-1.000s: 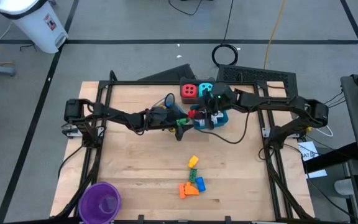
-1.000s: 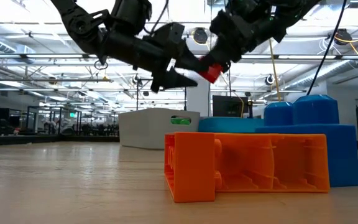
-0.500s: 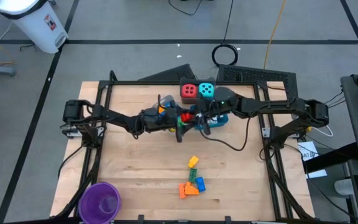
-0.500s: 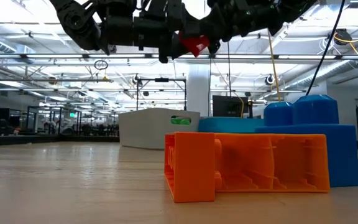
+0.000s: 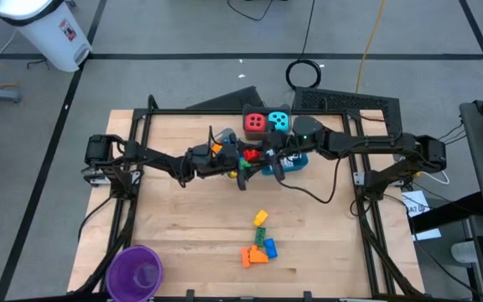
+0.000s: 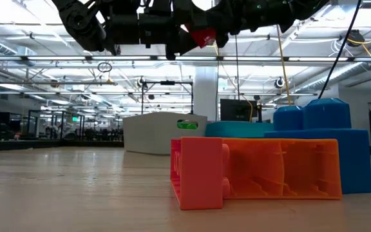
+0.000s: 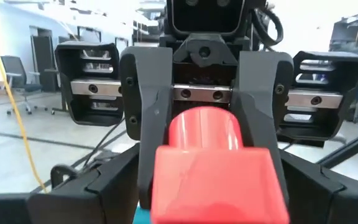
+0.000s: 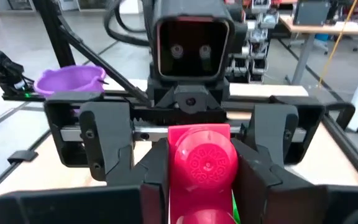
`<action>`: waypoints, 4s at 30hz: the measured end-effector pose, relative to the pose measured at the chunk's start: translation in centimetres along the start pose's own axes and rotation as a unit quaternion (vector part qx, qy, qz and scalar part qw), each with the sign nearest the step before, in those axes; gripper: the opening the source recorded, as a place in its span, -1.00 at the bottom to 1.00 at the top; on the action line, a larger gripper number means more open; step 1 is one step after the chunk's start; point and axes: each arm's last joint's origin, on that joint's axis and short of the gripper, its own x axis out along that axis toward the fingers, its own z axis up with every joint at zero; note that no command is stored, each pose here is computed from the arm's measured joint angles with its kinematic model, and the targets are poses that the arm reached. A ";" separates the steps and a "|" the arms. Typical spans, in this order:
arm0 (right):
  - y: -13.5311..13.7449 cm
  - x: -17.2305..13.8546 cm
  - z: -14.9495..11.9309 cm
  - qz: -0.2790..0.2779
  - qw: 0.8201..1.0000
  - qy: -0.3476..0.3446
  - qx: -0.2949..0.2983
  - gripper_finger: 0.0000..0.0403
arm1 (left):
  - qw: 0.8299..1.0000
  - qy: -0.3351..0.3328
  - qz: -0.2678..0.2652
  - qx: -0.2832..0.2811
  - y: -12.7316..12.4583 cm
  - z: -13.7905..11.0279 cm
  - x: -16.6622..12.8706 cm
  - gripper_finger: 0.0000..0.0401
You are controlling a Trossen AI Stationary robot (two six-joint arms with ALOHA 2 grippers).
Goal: Pick & Place Toys
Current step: Put the red game piece into the gray bin, then put the blue game piece into the gray bin
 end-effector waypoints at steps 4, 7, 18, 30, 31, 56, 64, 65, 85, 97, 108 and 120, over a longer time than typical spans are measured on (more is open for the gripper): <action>-0.1 -0.1 0.1 0.000 1.000 -0.001 -0.001 -0.55 | 1.000 0.003 -0.011 0.000 -0.1 -0.1 0.0 0.48; 0.0 -0.2 0.1 -0.001 1.000 -0.001 -0.001 -0.55 | 1.000 0.005 -0.013 0.000 -0.1 -0.1 0.0 0.48; 0.0 -0.2 0.2 0.001 1.000 -0.004 -0.008 -0.55 | 0.999 0.030 -0.025 -0.021 -0.1 -0.6 0.0 0.48; 0.3 -1.2 1.3 -0.001 1.000 -0.021 -0.016 -0.55 | 0.998 0.049 -0.043 -0.022 0.3 -1.1 0.0 0.47; 0.3 -1.2 1.3 0.000 1.000 -0.018 -0.015 -0.55 | 0.998 0.042 -0.044 -0.019 0.2 -0.9 0.0 0.47; 1.1 -1.1 -2.2 0.012 1.000 -0.024 0.011 -0.55 | 0.998 0.035 -0.044 -0.011 0.1 -0.7 0.0 0.42; 1.3 -0.7 -2.5 0.013 1.000 -0.018 0.016 -0.55 | 0.998 0.031 -0.050 -0.002 0.1 -0.7 0.0 -0.24; 1.3 -0.7 -2.5 0.009 1.000 -0.017 0.017 -0.55 | 0.998 0.031 -0.048 -0.002 0.1 -0.7 0.0 -0.30; 2.7 -6.5 -0.9 -0.017 0.997 0.061 0.041 0.25 | 0.944 0.269 0.180 -0.066 5.3 -1.4 -3.2 -0.30; 7.1 -5.4 -4.8 0.073 0.994 0.071 0.039 0.21 | 0.860 0.376 0.314 -0.143 7.5 -5.0 -5.0 0.35; 12.1 -3.7 -14.0 0.075 0.992 0.099 0.015 0.24 | 0.889 0.323 0.282 -0.159 6.9 -4.2 -4.0 0.83; 22.2 0.6 -15.0 0.208 0.960 0.164 -0.091 0.24 | 0.904 0.308 0.189 -0.227 4.1 -3.9 -3.2 0.68</action>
